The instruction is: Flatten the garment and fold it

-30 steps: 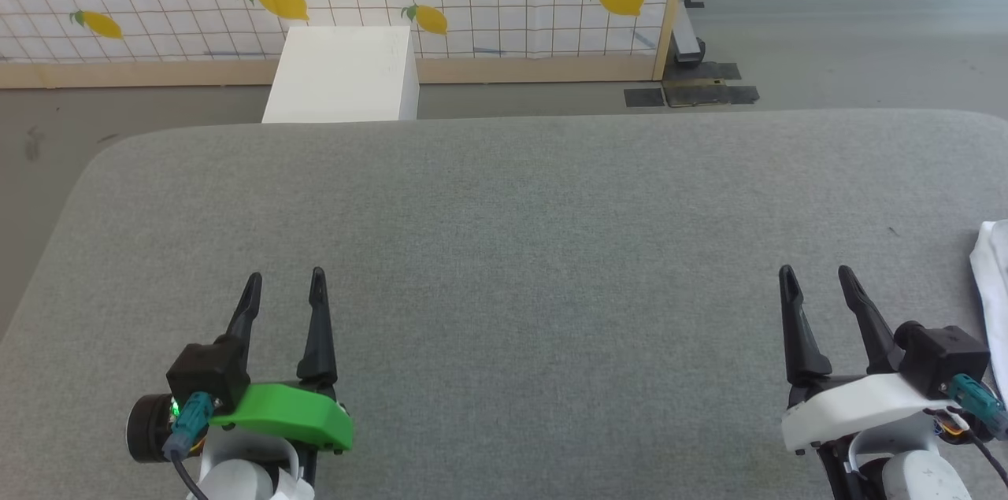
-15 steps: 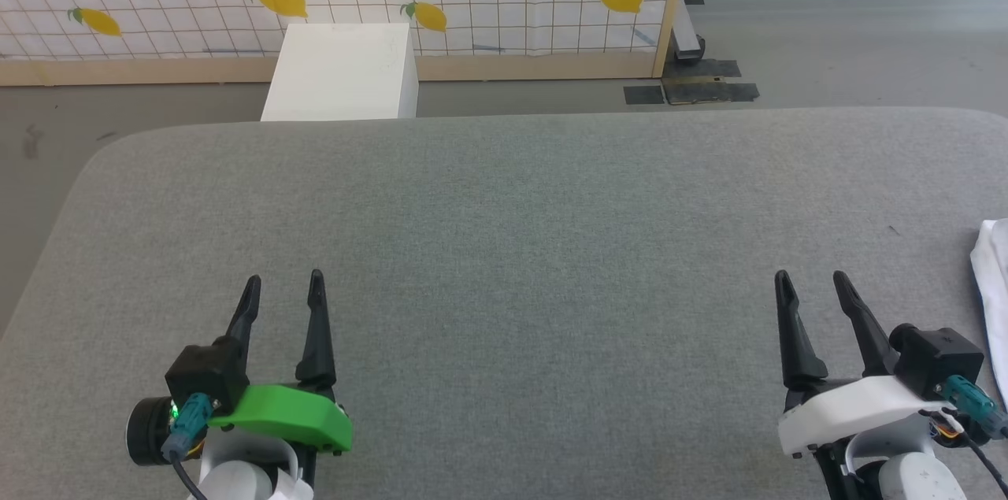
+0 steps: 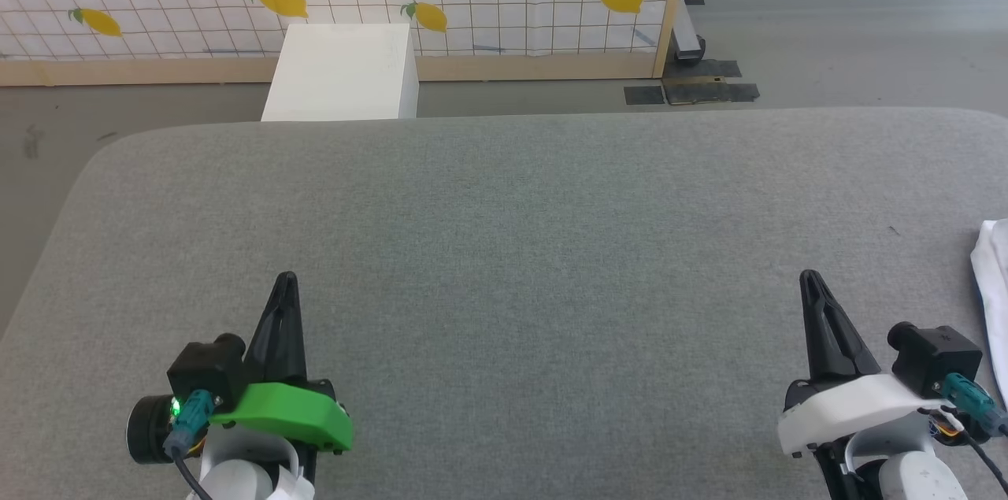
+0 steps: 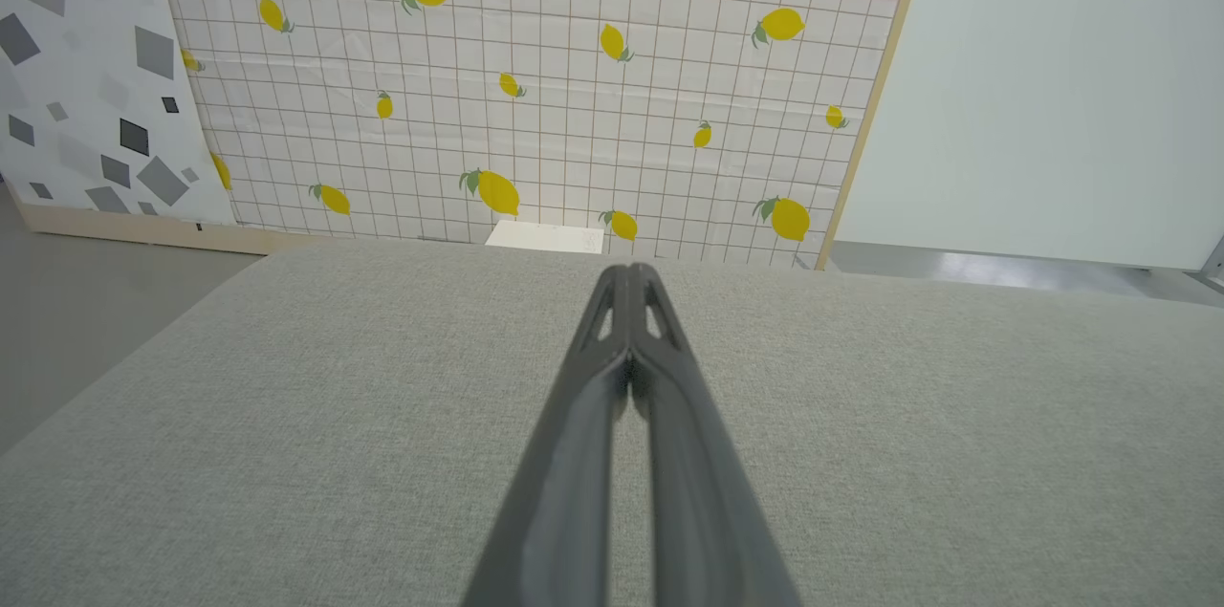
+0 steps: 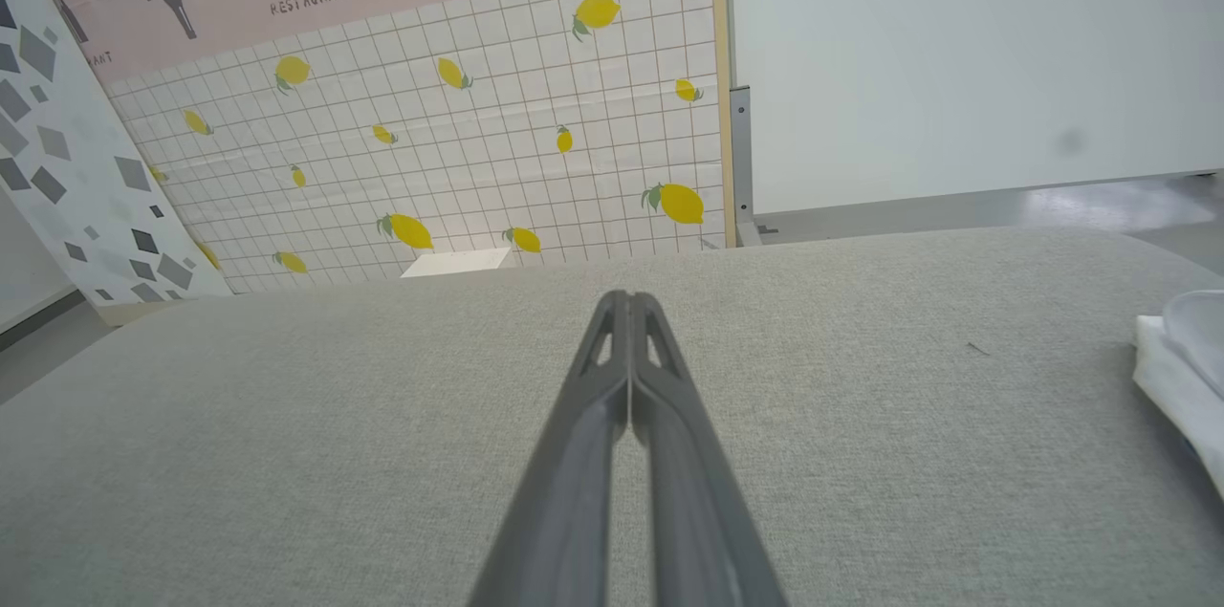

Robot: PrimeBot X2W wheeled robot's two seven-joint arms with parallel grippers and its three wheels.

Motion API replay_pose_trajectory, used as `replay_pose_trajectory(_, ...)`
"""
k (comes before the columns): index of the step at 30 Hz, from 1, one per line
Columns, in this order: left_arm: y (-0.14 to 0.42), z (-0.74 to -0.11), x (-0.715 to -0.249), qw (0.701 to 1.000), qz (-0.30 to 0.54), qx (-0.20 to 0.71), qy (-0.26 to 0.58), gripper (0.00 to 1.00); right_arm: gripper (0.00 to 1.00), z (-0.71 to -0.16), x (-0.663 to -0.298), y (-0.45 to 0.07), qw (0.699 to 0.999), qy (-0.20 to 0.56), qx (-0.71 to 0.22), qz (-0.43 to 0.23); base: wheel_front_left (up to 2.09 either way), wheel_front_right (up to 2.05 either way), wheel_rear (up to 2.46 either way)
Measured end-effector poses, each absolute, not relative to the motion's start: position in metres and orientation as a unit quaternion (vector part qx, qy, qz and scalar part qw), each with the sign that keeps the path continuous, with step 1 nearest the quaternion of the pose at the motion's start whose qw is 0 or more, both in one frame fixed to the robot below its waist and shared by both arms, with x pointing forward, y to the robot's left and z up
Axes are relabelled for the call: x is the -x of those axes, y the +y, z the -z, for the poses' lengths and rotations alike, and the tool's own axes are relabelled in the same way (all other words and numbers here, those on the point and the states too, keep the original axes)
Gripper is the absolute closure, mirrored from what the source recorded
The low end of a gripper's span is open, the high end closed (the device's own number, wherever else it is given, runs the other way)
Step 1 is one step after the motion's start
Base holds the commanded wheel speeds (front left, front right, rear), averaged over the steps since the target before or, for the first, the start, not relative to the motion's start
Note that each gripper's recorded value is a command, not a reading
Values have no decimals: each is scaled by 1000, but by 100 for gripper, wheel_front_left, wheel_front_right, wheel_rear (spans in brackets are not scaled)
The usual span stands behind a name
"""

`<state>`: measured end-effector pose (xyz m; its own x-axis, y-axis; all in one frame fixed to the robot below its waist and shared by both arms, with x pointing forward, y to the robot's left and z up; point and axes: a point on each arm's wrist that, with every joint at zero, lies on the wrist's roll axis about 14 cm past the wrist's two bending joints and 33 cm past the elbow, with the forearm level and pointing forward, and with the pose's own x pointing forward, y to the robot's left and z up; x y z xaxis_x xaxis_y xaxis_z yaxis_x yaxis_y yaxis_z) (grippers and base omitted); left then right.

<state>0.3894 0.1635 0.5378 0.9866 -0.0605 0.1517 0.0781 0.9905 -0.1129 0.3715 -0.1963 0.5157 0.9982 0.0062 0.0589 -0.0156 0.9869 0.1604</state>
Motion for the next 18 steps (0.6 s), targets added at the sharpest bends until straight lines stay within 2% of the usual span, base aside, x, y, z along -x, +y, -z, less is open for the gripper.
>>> replay_pose_trajectory(18, 164, -540, -389, 996, 34, 49, -68, 100, 100, -521, -374, -190, 997, -29, -68, -17, 0, 0, 0)
